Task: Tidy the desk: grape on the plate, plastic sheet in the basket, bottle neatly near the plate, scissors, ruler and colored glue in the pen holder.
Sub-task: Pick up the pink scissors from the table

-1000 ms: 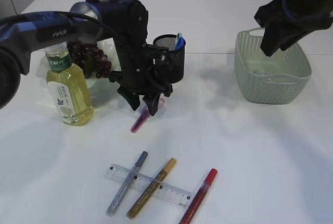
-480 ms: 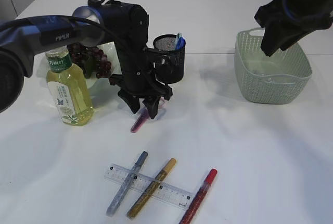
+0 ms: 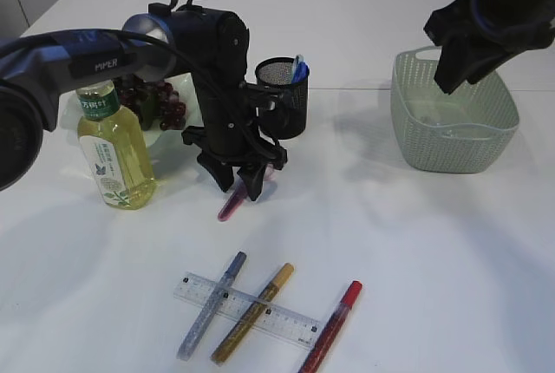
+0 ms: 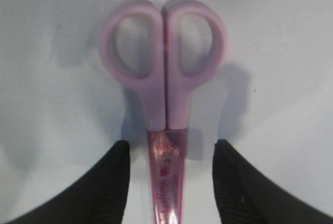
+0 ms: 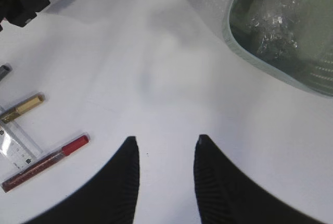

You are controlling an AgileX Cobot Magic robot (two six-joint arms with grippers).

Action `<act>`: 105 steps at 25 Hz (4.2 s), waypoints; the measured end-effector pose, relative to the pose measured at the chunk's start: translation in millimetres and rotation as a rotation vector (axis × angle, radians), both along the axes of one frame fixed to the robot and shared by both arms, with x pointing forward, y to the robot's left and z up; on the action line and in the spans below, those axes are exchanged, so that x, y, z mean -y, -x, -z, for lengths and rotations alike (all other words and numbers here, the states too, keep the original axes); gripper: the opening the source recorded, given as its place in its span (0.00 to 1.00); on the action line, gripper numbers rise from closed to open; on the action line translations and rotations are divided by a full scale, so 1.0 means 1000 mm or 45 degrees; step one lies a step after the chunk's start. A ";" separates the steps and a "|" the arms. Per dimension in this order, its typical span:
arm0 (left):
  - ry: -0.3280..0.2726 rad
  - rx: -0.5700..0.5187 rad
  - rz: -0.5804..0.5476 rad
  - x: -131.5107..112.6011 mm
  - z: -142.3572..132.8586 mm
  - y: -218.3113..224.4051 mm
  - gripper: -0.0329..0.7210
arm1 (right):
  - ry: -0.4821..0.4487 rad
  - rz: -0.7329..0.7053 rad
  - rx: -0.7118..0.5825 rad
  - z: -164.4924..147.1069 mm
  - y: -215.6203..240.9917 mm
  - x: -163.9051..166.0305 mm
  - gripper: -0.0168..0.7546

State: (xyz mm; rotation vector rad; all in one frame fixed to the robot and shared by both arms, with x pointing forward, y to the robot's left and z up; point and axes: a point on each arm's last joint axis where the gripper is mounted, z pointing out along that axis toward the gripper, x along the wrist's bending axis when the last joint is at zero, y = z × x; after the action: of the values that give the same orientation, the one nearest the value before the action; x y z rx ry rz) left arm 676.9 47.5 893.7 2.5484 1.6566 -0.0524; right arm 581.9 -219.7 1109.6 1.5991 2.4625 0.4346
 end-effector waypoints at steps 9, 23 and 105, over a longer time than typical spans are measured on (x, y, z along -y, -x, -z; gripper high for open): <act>-0.001 -0.002 0.000 0.000 0.001 0.000 0.54 | 0.001 -0.002 0.000 0.000 0.000 0.000 0.40; -0.006 -0.007 0.001 0.000 0.004 0.000 0.52 | 0.001 -0.002 0.000 0.000 0.000 0.000 0.40; 0.045 0.004 -0.007 0.009 -0.011 0.004 0.25 | 0.001 -0.005 0.001 0.000 0.000 0.000 0.40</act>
State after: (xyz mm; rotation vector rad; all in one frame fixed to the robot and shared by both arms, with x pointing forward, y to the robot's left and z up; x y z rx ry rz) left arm 672.9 38.8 904.5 2.5167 1.6463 -0.0764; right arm 581.9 -219.7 1109.6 1.5942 2.4651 0.4340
